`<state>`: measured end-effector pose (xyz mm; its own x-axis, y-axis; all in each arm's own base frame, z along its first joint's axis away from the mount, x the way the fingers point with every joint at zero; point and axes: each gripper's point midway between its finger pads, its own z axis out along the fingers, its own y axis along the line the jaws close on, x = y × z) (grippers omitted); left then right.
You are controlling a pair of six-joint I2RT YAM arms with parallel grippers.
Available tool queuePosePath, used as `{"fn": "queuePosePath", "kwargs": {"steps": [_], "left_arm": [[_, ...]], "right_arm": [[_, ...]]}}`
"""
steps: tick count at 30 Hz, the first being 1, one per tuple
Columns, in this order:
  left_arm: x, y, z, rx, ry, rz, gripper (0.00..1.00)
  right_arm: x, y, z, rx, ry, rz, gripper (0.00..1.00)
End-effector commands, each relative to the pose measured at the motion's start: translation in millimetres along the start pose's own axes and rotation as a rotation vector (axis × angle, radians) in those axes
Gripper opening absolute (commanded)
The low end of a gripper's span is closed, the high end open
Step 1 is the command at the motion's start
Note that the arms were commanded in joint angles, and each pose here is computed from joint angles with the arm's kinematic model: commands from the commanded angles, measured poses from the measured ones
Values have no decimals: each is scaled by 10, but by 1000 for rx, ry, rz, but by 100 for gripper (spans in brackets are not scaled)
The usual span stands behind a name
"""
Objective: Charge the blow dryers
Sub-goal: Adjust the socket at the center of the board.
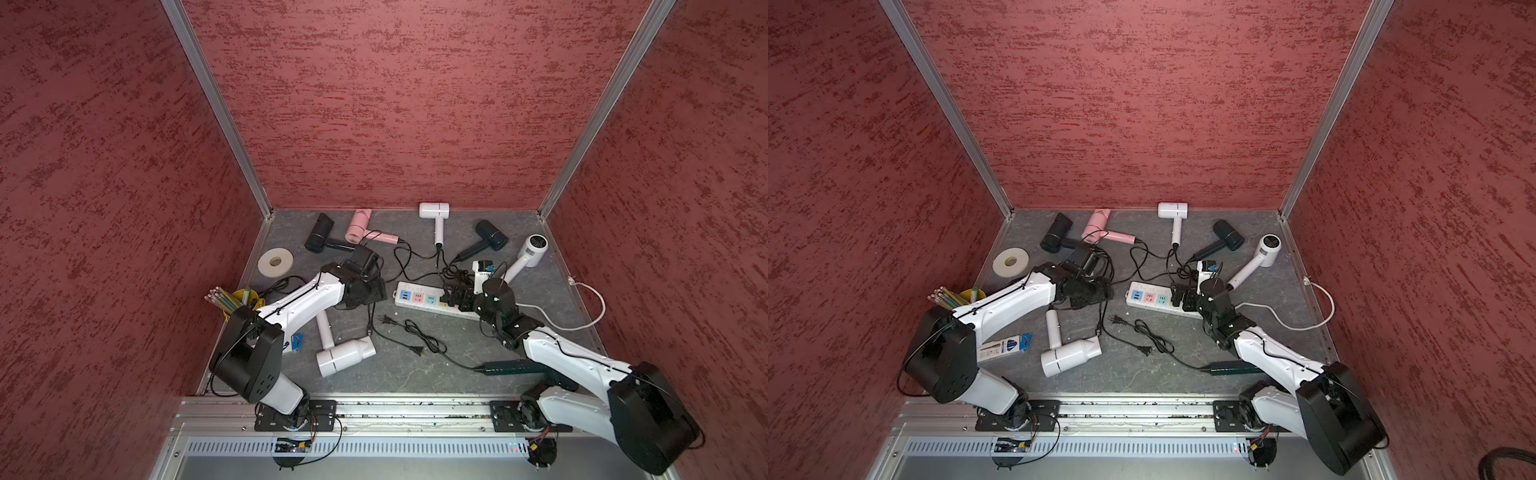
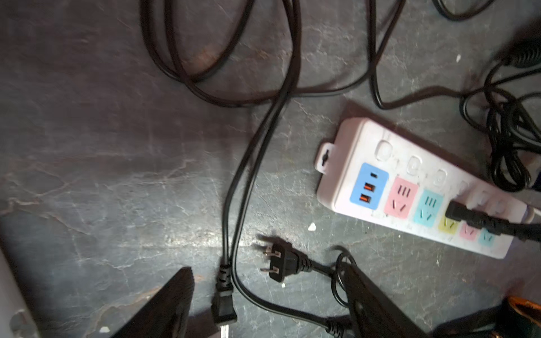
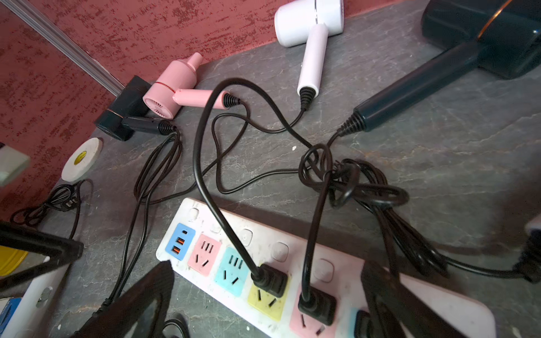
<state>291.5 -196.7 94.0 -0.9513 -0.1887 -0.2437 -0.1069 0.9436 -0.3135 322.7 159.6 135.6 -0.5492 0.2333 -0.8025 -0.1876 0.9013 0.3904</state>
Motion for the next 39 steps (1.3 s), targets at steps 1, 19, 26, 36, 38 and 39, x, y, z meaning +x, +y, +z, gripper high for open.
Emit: {"fn": "queuePosePath", "kwargs": {"steps": [1,19,26,36,38,39], "left_arm": [[252,-137,-55,35,64,70,80],[473,-451,3,154,118,92,75],[454,-367,-46,192,97,30,76],[460,-381,-88,281,96,-30,77],[452,-363,-103,285,90,-38,77],[449,-344,-108,285,86,-41,77]], "right_arm": [[-68,67,-38,-48,-33,-13,100],[130,-700,-287,64,1,295,83],[285,-1030,-420,139,6,412,59],[385,-1134,-282,152,63,457,40],[416,-1126,-246,142,76,468,38],[429,-1116,-225,133,82,475,38]]}}
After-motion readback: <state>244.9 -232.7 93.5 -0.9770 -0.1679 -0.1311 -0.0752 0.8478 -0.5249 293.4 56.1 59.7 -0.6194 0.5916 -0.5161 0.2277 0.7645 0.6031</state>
